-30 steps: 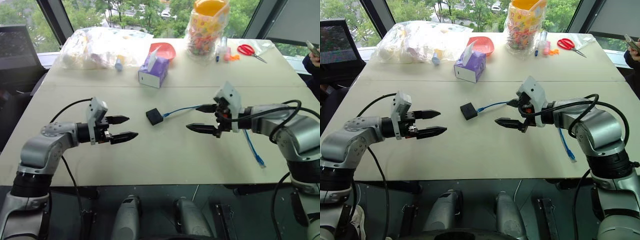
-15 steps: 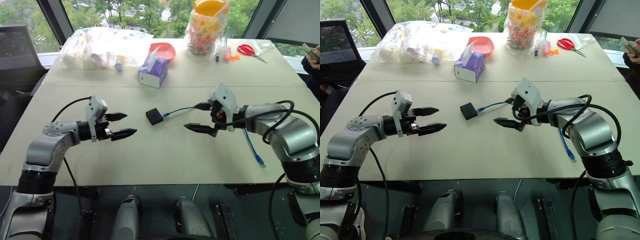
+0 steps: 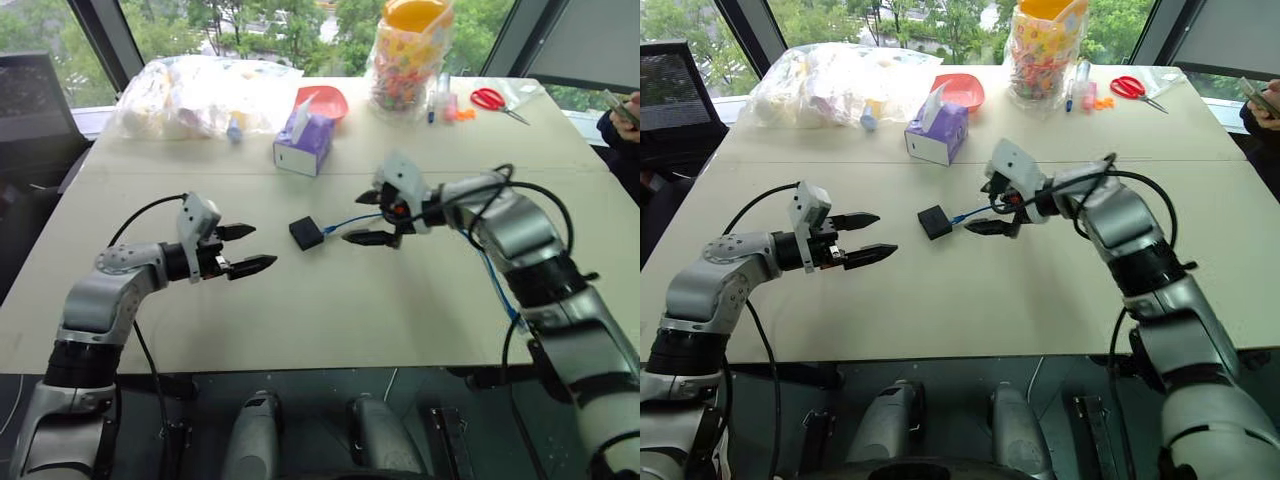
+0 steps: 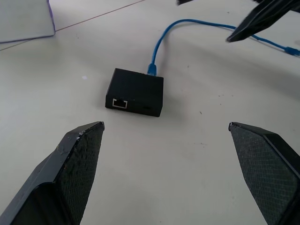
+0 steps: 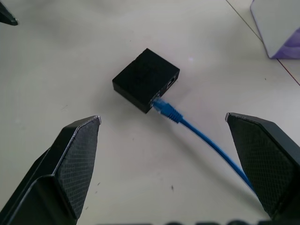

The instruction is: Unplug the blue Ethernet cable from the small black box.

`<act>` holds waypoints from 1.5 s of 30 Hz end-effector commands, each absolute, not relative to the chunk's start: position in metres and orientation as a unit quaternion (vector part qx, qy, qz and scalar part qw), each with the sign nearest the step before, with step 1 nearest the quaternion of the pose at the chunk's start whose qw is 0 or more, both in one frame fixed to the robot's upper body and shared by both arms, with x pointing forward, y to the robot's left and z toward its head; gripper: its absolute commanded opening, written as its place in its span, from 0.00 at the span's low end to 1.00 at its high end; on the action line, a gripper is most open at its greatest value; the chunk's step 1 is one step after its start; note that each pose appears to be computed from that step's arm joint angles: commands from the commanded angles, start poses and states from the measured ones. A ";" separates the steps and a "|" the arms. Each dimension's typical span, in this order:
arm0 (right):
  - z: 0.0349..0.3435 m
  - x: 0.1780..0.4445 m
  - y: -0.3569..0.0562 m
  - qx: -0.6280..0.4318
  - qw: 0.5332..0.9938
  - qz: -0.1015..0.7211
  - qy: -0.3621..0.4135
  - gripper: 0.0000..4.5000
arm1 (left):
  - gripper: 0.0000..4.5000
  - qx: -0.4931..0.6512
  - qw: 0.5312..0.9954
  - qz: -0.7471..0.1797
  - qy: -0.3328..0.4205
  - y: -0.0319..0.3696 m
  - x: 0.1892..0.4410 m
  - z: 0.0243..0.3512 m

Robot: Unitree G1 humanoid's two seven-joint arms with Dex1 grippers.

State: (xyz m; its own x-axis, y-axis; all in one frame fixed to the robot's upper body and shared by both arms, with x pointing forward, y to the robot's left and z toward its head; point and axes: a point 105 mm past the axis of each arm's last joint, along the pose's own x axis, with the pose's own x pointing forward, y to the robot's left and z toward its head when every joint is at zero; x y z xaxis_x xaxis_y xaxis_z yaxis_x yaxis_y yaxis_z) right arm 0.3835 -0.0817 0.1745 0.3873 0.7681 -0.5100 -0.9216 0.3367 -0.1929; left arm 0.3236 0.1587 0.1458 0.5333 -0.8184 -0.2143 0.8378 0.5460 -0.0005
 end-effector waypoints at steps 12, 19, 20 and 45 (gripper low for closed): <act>0.134 0.423 -0.068 -0.327 0.753 0.511 0.256 1.00 | 0.99 0.061 0.889 -0.449 0.068 0.162 0.311 0.160; 0.128 0.414 -0.052 -0.298 0.738 0.539 0.276 0.94 | 1.00 0.061 0.895 -0.438 0.066 0.164 0.307 0.161; 0.128 0.412 -0.047 -0.290 0.734 0.547 0.278 0.88 | 1.00 0.061 0.895 -0.437 0.066 0.164 0.306 0.161; 0.205 0.358 -0.064 -0.543 0.715 0.410 -0.161 0.00 | 1.00 -0.056 0.851 -0.511 0.107 0.144 0.329 0.182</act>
